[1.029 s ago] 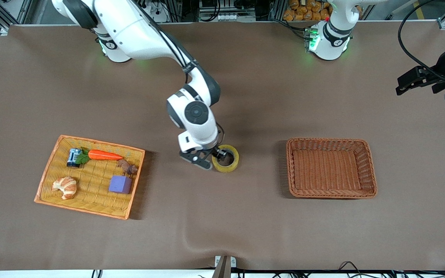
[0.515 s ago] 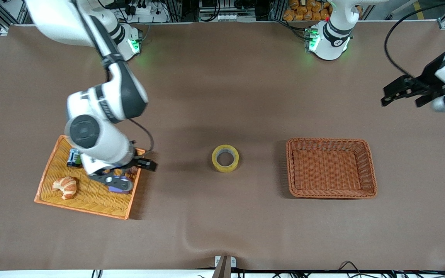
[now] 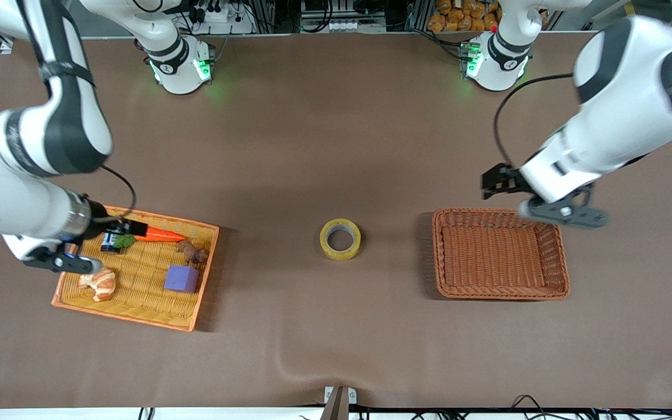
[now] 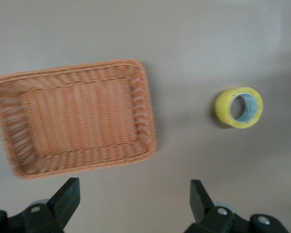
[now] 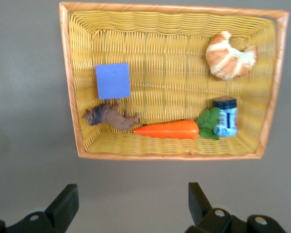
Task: Transfer tape with both arms
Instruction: 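Withdraw the right gripper while the left gripper reaches toward the tape roll, then grasp the tape roll with the left gripper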
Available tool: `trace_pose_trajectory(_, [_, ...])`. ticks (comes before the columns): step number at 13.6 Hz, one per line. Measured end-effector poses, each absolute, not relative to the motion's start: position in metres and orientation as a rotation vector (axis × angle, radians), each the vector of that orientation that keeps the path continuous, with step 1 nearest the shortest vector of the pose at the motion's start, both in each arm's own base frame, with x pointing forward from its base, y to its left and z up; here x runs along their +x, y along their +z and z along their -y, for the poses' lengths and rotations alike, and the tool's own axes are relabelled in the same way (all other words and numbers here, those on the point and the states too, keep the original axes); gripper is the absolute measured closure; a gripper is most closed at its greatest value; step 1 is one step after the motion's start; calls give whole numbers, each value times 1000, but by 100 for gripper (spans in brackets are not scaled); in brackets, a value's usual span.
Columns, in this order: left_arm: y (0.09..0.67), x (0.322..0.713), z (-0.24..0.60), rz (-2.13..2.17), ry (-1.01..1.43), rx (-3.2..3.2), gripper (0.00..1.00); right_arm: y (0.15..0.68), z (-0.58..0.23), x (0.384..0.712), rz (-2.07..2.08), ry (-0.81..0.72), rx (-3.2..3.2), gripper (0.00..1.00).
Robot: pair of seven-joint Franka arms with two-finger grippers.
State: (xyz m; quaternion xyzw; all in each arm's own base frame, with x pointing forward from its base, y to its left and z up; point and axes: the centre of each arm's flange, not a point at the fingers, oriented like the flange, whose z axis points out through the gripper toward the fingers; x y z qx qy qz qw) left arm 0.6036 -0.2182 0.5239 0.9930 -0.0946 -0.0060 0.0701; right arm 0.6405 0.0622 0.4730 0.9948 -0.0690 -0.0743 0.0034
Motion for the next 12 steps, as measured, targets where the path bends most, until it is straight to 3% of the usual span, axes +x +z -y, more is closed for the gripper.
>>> trace_pose_trajectory(6, [397, 597, 360, 260, -15, 2968, 0, 579, -47, 580, -6, -165, 3150, 0])
trace_pose_trajectory(12, [283, 586, 425, 324, 41, 2938, 0, 622, -24, 549, 45, -144, 3155, 0])
